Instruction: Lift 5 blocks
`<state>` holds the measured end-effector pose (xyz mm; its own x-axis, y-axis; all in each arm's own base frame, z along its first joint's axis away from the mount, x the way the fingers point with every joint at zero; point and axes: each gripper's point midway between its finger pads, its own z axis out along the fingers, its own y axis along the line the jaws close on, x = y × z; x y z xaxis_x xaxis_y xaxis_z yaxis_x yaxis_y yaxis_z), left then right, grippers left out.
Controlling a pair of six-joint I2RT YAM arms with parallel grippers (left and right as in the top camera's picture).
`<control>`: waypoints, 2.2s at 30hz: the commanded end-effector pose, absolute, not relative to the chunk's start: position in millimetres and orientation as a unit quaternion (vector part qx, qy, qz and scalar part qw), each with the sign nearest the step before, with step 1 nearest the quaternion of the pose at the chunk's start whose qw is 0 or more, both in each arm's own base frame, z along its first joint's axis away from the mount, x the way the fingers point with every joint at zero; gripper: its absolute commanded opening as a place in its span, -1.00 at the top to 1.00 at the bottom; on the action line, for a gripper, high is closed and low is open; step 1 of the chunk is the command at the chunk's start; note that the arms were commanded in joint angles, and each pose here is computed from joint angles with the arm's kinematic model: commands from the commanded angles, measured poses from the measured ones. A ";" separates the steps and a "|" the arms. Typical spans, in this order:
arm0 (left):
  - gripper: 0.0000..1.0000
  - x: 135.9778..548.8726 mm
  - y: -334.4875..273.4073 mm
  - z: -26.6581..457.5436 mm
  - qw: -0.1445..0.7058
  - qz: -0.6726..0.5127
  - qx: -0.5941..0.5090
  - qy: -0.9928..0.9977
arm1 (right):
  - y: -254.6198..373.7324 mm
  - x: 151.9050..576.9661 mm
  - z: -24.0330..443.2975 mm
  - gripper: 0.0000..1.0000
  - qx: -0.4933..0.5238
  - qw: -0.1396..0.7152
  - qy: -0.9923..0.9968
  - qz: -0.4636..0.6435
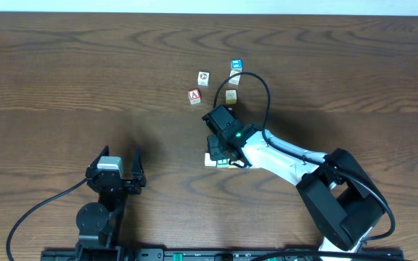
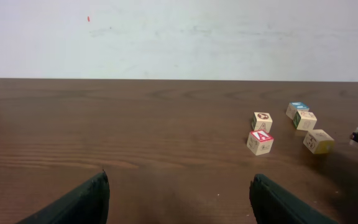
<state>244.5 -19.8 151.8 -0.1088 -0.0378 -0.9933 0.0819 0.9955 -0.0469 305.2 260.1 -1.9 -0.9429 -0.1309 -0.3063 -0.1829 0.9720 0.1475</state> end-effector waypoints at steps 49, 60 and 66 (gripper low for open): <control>-0.45 243.4 -21.6 136.4 0.648 -0.051 0.017 0.760 | 284.1 310.6 4.4 0.98 -0.122 0.186 0.969 0.109; -0.46 243.4 -21.6 136.4 0.648 -0.051 0.017 0.760 | 288.3 303.3 3.2 0.99 -0.135 0.181 0.968 0.107; -0.45 243.4 -21.6 136.4 0.648 -0.051 0.017 0.760 | 285.1 299.0 0.9 0.98 -0.137 0.171 0.971 0.100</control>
